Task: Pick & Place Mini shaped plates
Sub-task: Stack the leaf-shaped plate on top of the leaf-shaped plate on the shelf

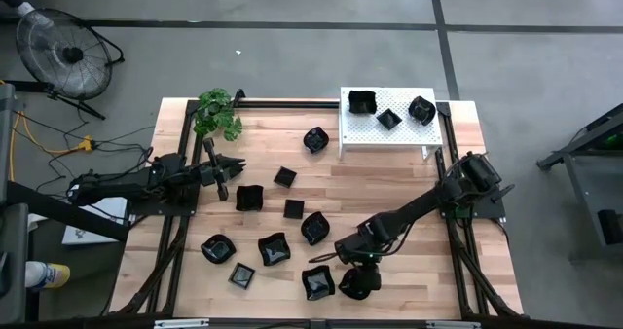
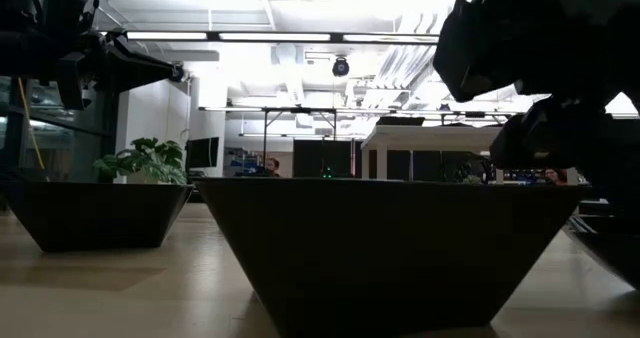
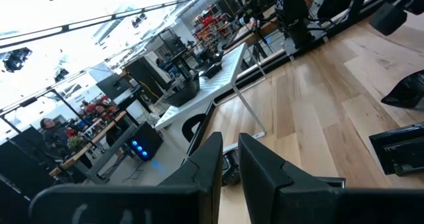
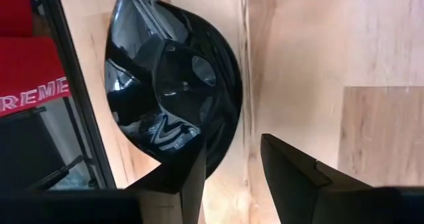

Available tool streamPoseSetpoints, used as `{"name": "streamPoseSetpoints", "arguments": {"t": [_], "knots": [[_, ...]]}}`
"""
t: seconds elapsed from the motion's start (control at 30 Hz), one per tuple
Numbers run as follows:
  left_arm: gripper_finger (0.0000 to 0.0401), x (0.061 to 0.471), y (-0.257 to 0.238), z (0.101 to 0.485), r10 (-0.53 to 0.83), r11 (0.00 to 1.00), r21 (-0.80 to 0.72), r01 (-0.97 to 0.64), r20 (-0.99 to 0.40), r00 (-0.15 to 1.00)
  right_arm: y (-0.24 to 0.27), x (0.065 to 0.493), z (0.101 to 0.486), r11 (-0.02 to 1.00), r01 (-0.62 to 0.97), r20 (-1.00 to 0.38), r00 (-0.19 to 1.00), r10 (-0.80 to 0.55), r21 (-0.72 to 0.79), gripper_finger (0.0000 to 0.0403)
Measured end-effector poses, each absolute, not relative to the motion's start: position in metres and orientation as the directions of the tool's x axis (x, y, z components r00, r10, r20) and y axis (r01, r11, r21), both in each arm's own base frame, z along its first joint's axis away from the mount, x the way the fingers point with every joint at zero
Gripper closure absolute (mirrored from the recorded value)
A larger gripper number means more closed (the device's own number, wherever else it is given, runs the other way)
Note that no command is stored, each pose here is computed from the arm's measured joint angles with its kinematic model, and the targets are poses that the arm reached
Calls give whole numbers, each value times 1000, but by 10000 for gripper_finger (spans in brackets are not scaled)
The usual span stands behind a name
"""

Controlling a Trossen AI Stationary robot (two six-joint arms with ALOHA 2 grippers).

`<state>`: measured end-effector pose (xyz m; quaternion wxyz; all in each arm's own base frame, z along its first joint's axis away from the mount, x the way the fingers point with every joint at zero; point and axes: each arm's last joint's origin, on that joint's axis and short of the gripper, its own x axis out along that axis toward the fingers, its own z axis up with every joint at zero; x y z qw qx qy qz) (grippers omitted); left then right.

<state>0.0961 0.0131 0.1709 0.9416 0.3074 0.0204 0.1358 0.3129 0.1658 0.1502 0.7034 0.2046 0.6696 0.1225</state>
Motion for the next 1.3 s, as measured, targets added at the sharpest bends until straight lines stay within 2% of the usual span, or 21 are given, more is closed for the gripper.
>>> {"name": "streamPoseSetpoints", "arguments": {"t": [0.57,1.3], "knots": [[355,96,13,171,268,774,584,-243,45,962,171,313,151,880,157,-893,107,436,449,263],[355,96,13,171,268,774,584,-243,45,962,172,314,151,826,331,-889,116,444,456,263]]}}
